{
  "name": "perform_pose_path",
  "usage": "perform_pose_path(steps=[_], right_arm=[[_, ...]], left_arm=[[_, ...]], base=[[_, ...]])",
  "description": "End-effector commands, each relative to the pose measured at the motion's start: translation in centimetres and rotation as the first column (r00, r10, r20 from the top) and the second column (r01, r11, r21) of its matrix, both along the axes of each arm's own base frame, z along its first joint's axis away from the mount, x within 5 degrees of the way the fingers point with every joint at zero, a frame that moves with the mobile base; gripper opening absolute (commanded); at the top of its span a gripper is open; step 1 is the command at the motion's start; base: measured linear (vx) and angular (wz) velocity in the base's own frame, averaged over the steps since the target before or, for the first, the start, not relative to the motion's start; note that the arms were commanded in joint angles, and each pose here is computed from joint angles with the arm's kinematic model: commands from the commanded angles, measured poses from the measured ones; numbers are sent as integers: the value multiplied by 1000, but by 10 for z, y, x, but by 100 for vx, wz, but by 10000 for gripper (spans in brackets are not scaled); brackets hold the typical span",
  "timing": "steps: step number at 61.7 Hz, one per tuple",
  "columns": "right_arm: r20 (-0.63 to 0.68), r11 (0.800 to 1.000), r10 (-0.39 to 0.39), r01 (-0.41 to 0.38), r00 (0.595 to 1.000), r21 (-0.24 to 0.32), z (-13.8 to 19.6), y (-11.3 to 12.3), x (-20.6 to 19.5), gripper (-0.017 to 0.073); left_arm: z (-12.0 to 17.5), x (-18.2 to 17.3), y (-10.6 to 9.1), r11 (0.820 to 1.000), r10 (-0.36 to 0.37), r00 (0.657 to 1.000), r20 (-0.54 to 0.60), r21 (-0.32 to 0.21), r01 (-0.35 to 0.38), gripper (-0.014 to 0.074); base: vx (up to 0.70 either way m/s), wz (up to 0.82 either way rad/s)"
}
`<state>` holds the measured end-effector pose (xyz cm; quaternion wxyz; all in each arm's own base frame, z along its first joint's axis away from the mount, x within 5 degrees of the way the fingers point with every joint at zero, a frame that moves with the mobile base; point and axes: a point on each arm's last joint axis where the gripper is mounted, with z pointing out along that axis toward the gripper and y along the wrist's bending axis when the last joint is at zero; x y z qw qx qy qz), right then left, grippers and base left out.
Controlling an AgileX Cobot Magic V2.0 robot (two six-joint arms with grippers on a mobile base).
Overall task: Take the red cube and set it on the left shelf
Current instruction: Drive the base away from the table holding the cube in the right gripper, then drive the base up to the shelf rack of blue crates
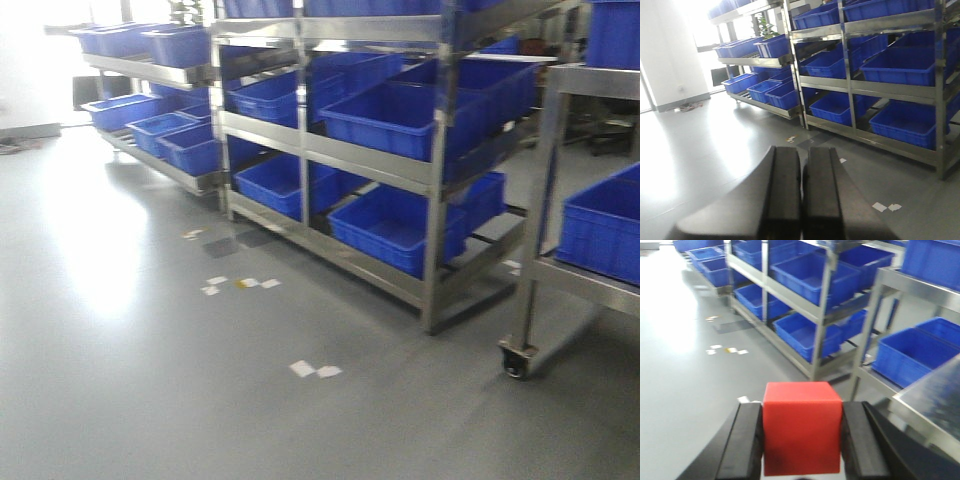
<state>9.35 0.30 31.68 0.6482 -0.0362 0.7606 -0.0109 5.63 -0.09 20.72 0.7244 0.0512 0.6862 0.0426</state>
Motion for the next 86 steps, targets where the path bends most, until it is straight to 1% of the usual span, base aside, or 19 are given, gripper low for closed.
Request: perform_pose_path(steps=[1,48,86], right_arm=[[117,1000,2,-1,993,-7,19,0,0,60],[117,1000,2,-1,993,-7,19,0,0,60],[117,1000,2,-1,993,-7,19,0,0,60]], left_arm=[[0,1,0,1000,-4,998,62,-5,5,106],[0,1,0,1000,-4,998,62,-5,5,106],[0,1,0,1000,-4,998,62,-5,5,106]], base=[[-13,69],[-15,51],[-11,37]])
